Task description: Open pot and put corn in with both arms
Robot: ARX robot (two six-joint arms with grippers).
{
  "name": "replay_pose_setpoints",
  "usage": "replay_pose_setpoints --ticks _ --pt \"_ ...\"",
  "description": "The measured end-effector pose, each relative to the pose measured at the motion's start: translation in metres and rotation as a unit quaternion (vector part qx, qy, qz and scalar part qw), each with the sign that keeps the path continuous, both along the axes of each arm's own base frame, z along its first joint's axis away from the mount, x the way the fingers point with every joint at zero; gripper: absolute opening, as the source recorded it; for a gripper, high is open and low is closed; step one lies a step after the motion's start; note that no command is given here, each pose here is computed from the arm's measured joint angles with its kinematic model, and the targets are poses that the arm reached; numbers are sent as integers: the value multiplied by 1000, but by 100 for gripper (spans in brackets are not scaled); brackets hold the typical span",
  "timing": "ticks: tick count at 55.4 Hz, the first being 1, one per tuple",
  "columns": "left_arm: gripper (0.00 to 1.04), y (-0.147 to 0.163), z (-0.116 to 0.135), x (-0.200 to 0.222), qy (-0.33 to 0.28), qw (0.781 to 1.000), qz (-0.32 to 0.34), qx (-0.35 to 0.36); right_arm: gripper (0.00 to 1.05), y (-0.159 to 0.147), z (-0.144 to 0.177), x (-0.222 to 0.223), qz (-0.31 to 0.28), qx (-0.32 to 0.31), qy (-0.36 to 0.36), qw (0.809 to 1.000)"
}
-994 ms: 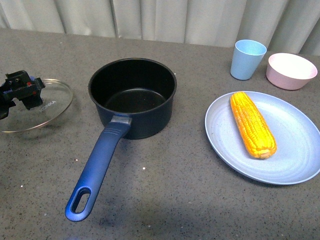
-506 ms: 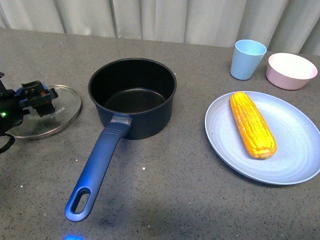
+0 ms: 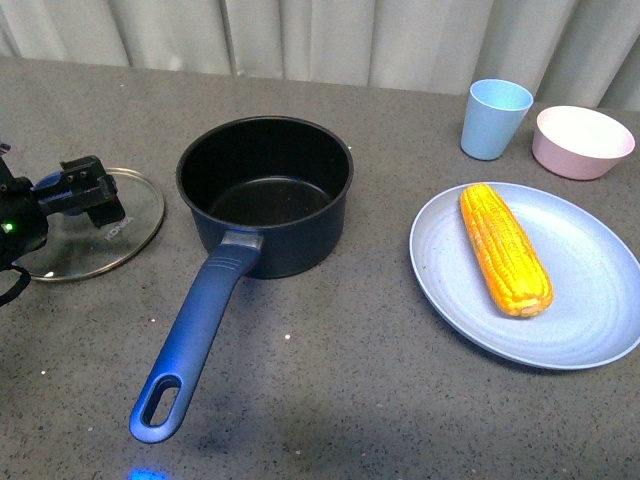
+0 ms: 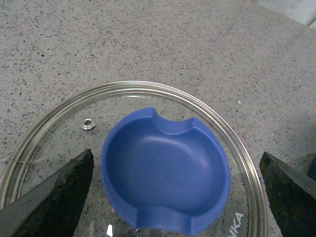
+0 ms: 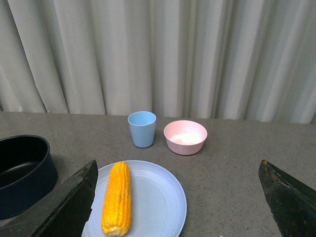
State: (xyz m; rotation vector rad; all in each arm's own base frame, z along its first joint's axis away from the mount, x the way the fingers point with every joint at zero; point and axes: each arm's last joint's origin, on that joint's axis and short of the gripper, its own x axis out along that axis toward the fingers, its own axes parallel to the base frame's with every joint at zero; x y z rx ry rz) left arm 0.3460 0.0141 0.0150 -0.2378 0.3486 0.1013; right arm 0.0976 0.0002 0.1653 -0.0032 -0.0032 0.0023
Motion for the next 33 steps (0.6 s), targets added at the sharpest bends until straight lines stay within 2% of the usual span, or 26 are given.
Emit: replay_pose_setpoints --ticks 16,27,33 --pt "98 -4 50 -21 -21 1000 14 16 95 0 0 0 0 0 0 1000" --pt "98 -10 94 -65 -47 999 1 11 95 0 0 0 0 0 0 1000" --pt "98 -8 115 -90 -63 997 28 30 95 0 0 0 0 0 0 1000"
